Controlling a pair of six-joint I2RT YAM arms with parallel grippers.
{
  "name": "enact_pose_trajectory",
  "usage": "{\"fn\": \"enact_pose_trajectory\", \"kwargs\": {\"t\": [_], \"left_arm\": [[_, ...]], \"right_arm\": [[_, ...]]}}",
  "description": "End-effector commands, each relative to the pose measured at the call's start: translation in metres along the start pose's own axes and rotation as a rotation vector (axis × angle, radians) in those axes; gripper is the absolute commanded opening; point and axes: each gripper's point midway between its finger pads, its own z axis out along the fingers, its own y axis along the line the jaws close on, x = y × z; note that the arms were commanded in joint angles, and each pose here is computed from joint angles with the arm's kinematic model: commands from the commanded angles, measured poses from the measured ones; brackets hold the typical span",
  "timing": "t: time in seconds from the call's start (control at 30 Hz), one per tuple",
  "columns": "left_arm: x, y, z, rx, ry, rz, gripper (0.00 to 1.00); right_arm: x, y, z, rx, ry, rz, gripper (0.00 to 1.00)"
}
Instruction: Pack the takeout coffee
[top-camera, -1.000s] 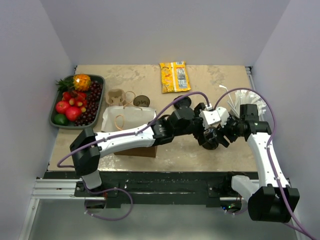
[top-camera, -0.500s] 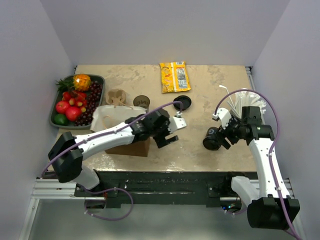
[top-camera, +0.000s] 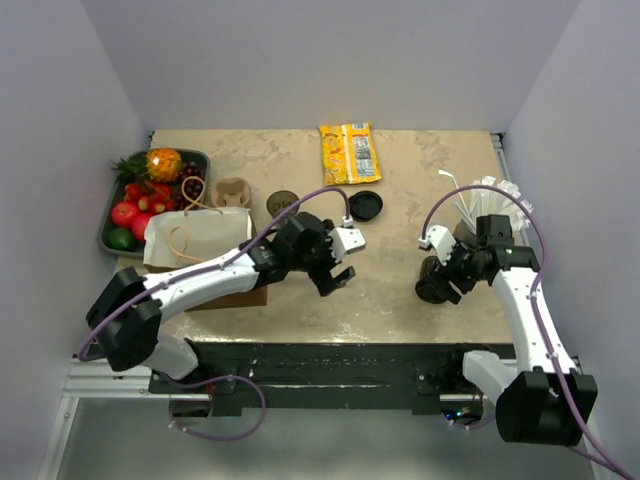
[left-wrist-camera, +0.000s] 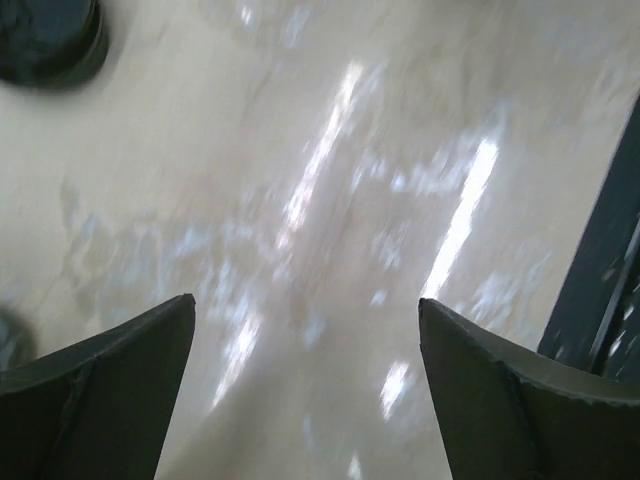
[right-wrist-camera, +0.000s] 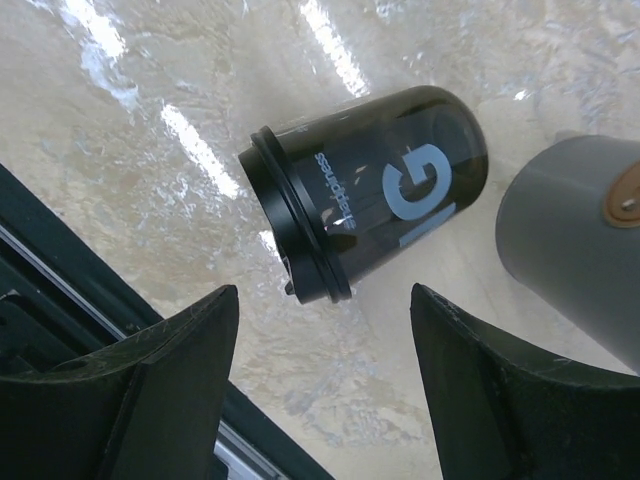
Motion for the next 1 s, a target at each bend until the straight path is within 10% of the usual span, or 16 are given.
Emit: {"fn": "enact_pose_trajectory", "kwargs": {"t": [0.0, 0.43, 0.97], "left_arm": [[-0.118, -0.031, 0.029, 0.123, -0.454, -0.080, 0.98], [-0.156, -0.072, 0.105, 0.321, -0.628, -0.256, 0.96], [-0.150, -0.119, 0.136, 0.544, -0.665, -0.300, 0.93]], "right_arm": [[0.011, -0.010, 0.009, 0.016, 0.053, -0.030, 0.72], [0.038, -0.016, 0.016, 0.132, 0.126, 0.030, 0.62], [0.026, -0.018, 0.022, 0.119, 0.080, 0.124, 0.27]]}}
